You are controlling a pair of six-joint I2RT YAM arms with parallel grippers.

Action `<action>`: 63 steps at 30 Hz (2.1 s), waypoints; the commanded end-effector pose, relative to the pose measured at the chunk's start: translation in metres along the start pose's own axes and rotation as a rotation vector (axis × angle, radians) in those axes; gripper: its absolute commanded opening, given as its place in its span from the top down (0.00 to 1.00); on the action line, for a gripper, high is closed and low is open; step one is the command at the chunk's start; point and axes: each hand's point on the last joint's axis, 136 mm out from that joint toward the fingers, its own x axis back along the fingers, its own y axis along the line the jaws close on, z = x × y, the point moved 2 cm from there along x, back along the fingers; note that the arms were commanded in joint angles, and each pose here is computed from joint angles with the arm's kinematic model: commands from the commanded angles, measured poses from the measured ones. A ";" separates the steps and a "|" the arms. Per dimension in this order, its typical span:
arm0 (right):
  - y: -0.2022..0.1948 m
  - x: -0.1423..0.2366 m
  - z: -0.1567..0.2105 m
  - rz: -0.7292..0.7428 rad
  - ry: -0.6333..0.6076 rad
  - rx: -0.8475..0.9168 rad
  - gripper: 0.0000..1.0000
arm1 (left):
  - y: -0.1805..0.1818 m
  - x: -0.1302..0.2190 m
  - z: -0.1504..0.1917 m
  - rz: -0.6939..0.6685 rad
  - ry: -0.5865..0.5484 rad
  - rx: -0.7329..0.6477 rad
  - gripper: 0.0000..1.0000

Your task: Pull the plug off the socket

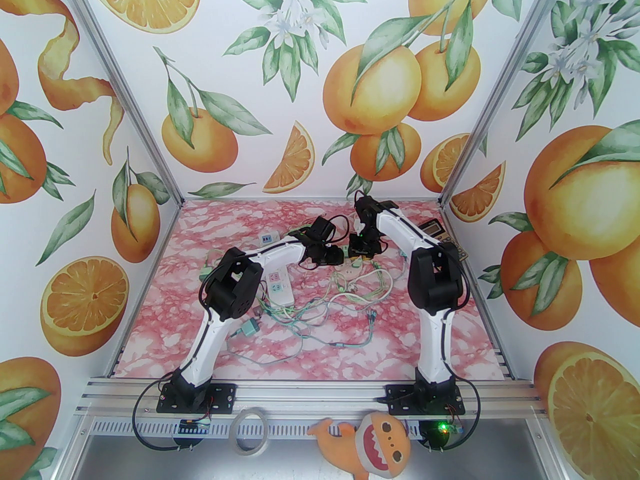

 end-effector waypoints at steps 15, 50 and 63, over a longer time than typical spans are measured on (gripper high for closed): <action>0.042 0.002 0.014 0.220 -0.050 0.210 0.73 | 0.049 -0.027 0.053 -0.166 0.196 0.034 0.66; 0.043 0.010 0.017 0.288 -0.060 0.262 0.72 | 0.050 -0.034 0.060 -0.168 0.221 0.037 0.66; 0.012 0.045 -0.008 -0.079 -0.111 -0.023 0.73 | 0.051 -0.033 0.060 -0.173 0.222 0.031 0.66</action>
